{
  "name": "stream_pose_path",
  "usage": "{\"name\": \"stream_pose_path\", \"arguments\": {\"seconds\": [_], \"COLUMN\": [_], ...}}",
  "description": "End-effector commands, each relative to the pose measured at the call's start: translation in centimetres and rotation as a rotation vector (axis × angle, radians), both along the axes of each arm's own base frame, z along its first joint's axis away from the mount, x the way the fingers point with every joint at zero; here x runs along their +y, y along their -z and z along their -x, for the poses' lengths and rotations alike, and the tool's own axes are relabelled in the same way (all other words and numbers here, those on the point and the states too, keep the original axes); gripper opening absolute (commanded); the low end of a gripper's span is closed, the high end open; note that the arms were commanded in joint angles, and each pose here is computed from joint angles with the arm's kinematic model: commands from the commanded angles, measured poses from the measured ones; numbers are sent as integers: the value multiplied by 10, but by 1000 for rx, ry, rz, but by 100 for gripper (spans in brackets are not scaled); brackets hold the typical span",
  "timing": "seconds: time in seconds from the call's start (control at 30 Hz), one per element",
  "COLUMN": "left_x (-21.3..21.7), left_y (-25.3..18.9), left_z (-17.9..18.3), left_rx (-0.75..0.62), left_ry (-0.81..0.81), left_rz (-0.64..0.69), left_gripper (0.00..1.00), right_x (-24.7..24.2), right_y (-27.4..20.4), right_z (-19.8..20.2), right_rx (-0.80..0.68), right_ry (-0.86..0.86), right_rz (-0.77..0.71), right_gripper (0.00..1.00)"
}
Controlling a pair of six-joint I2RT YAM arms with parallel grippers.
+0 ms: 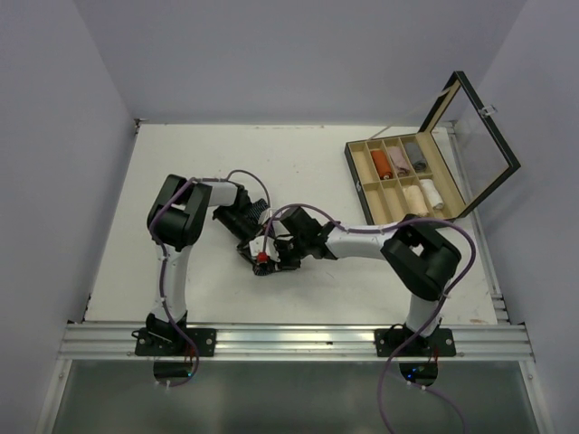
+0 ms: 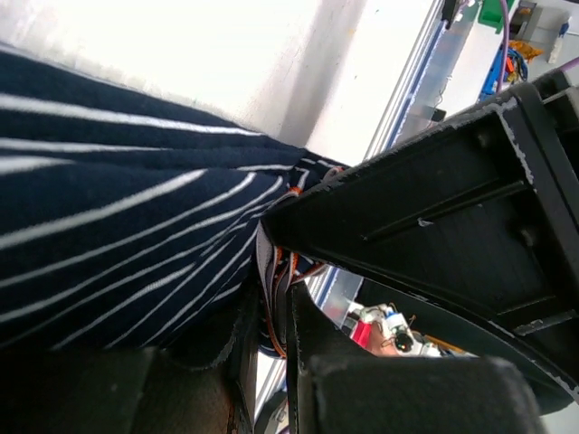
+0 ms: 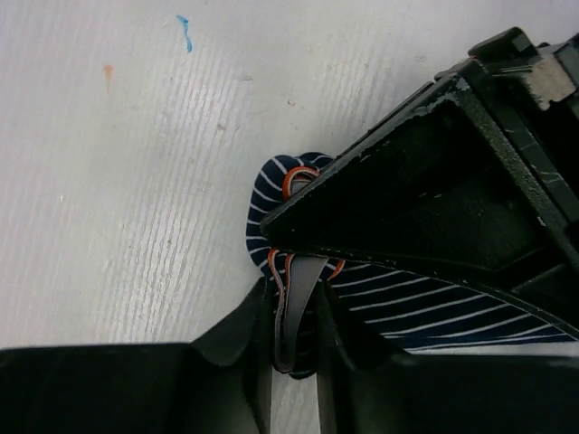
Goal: Roll the underwear
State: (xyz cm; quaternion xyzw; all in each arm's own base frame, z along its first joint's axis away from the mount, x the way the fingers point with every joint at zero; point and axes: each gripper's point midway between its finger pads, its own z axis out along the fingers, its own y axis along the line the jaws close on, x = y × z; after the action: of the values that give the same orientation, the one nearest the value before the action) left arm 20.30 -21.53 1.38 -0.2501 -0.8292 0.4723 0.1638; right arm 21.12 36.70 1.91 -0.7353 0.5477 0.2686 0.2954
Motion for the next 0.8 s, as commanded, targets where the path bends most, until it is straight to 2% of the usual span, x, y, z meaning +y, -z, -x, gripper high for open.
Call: {"name": "stream_pose_path", "arguments": {"seconds": [0.0, 0.03, 0.1, 0.2, 0.3, 0.43, 0.57, 0.6, 0.67, 0.7, 0.73, 0.77], "left_x": [28, 29, 29, 33, 43, 72, 116, 118, 122, 122, 120, 121], "left_y": [56, 55, 44, 24, -27, -97, -162, -192, -207, -233, -224, -223], "left_z": [-33, -33, -40, -50, -82, -125, -151, -151, -144, -137, -124, -118], "left_rx": [-281, -285, -333, -405, -607, -848, -1100, -1225, -1342, -1463, -1468, -1526], "left_ry": [103, 100, 88, 47, -39, -148, -272, -275, -264, -262, -235, -173], "left_rz": [-122, -125, -113, -82, -41, -48, -92, -87, -100, -83, -63, -63], "left_gripper": [3, 4, 10, 20, 27, 35, 38, 39, 48, 52, 58, 59], "right_x": [12, 11, 14, 15, 15, 16, 22, 24, 27, 26, 25, 27], "right_y": [-2, 0, 4, 3, 2, 7, 7, 4, 11, 15, 17, 24], "right_z": [0, 7, 9, 19, 23, 25, 13, 13, 3, 3, 2, -6], "right_rx": [28, 73, 137, 278, 384, 545, 664, 727, 799, 848, 885, 913], "right_ry": [-11, -19, -19, -27, -19, 29, 83, 104, 141, 165, 186, 206], "right_rz": [-12, -1, 13, 12, 0, 6, -27, -33, -15, 5, 22, 28], "right_gripper": [15, 6, 0, 0, 0, 0, 0, 0, 0, 0, 0, 0]}}
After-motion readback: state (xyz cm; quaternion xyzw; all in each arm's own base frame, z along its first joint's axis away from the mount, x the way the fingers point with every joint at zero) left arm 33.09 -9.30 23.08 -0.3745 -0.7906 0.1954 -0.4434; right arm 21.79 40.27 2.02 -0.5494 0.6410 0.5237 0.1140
